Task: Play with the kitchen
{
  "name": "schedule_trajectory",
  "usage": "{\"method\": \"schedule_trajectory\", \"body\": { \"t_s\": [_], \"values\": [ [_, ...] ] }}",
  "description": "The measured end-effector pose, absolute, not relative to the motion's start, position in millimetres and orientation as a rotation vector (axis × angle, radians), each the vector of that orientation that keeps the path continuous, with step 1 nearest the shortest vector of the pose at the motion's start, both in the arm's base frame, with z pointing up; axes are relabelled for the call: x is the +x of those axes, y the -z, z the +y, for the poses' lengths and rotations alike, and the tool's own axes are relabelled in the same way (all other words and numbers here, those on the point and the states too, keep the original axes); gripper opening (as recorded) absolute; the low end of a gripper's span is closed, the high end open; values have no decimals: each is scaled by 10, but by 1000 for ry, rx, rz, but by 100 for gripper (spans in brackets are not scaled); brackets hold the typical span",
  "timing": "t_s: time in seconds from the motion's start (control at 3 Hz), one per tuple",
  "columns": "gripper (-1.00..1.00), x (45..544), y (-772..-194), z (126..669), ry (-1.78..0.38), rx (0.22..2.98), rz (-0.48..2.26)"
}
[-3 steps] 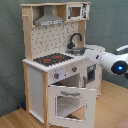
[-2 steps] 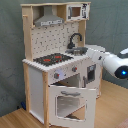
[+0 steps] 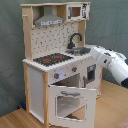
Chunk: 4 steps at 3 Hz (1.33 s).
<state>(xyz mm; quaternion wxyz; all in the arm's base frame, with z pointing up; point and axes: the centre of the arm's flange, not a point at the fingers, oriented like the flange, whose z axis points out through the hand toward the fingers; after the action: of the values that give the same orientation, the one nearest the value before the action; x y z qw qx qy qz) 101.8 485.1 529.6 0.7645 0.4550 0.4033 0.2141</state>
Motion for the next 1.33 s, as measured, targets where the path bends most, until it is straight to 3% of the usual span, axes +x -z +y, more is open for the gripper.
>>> {"method": "schedule_trajectory", "body": {
  "t_s": [0.67,1.33],
  "values": [
    [100,772,-5258,5074,-494,742,841],
    [100,200,-4726,5317,-634,605,920]
  ]
}}
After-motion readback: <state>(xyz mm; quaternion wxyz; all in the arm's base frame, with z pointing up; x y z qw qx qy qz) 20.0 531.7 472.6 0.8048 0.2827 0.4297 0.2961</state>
